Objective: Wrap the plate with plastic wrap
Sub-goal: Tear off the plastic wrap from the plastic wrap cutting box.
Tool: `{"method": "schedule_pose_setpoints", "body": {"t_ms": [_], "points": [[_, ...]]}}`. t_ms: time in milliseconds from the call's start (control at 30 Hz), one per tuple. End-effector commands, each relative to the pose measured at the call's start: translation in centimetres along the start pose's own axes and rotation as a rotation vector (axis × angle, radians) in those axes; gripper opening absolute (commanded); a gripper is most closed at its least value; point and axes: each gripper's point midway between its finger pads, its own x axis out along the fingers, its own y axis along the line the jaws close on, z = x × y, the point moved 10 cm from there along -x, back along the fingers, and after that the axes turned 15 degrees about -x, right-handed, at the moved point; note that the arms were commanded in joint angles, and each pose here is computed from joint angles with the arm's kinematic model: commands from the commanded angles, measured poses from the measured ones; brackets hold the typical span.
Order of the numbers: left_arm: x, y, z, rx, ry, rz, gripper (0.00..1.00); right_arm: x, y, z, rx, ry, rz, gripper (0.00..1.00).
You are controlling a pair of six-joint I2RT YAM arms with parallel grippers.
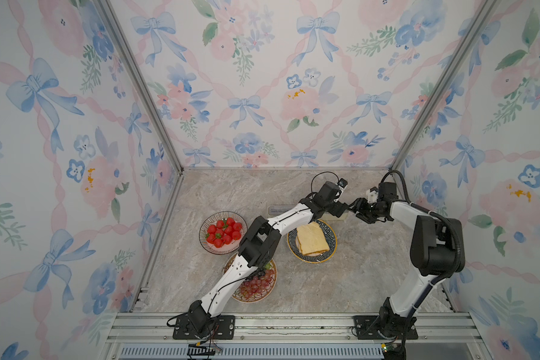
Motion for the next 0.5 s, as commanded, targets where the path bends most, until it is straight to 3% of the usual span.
{"method": "schedule_pose_setpoints", "body": {"t_ms": [0,467], "points": [[0.3,1.1,-1.9,0.040,0.090,0.049,0.92,1.4,-1.6,-2.4,0.027,0.144,-0.126,0.62],[-0.9,3.2,-1.6,0.027,0.109,0.088,0.92,1.4,-2.0,-2.6,0.019,0.167,-0.169,0.62]]}}
